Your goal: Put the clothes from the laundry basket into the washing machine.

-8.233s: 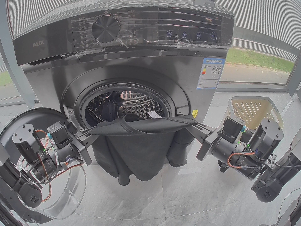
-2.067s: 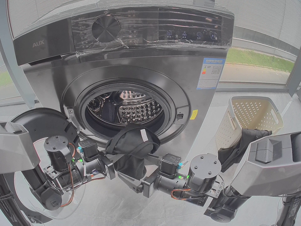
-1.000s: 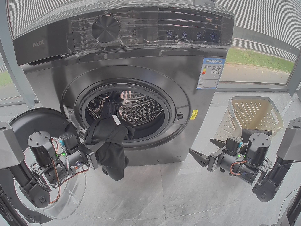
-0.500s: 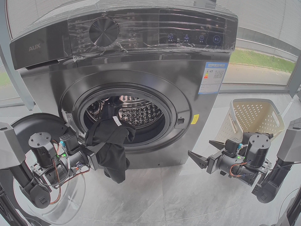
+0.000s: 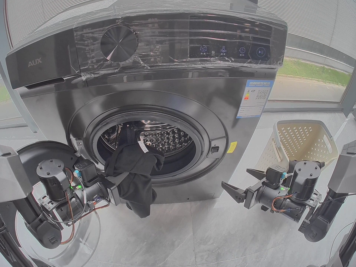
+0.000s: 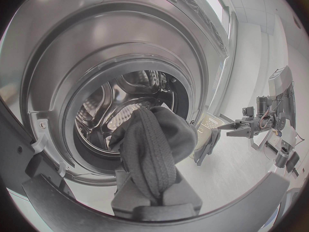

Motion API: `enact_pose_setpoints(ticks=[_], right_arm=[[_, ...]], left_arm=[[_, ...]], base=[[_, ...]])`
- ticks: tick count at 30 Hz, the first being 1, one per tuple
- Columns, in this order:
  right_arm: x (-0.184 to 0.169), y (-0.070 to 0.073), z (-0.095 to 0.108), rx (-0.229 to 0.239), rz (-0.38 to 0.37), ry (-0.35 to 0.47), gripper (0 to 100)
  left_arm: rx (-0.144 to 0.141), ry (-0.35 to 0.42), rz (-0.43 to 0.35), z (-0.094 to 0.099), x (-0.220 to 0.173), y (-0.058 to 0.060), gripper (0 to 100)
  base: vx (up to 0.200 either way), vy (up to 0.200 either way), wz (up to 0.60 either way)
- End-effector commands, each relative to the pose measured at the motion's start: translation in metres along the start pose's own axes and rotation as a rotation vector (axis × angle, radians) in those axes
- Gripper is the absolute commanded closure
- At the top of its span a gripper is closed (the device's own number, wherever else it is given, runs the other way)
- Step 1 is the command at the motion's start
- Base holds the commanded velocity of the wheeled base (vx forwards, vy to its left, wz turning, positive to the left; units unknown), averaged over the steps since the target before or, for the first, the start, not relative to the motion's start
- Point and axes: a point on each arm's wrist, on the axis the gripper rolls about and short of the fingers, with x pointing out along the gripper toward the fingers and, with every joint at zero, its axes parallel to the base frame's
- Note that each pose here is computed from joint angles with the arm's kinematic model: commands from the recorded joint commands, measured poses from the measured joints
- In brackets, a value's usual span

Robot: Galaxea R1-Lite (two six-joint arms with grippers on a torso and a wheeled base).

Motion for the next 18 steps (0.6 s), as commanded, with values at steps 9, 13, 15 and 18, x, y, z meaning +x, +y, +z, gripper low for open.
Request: enact_pose_setpoints(ticks=[9, 13, 15, 18], right_arm=[[-0.004, 0.014, 0.003, -0.009, 0.054, -0.008, 0], [-0.007, 0.021, 0.0, -0.015, 0.078, 0.003, 0], [-0.009, 0.021, 0.001, -0.015, 0.08, 0.005, 0], [-0.009, 0.021, 0.003, -0.015, 0.08, -0.006, 0]], left_arm=[[0.008, -0.02, 0.055, -0.007, 0.044, -0.008, 100], [0.018, 0.002, 0.09, -0.015, 0.049, -0.016, 100], [0.006, -0.017, 0.146, -0.012, 0.05, -0.03, 100], [-0.001, 0.0, 0.17, -0.015, 0.047, -0.036, 100]], base=[[0.0, 0.0, 0.0], [0.0, 0.0, 0.0], [0.0, 0.0, 0.0], [0.0, 0.0, 0.0]])
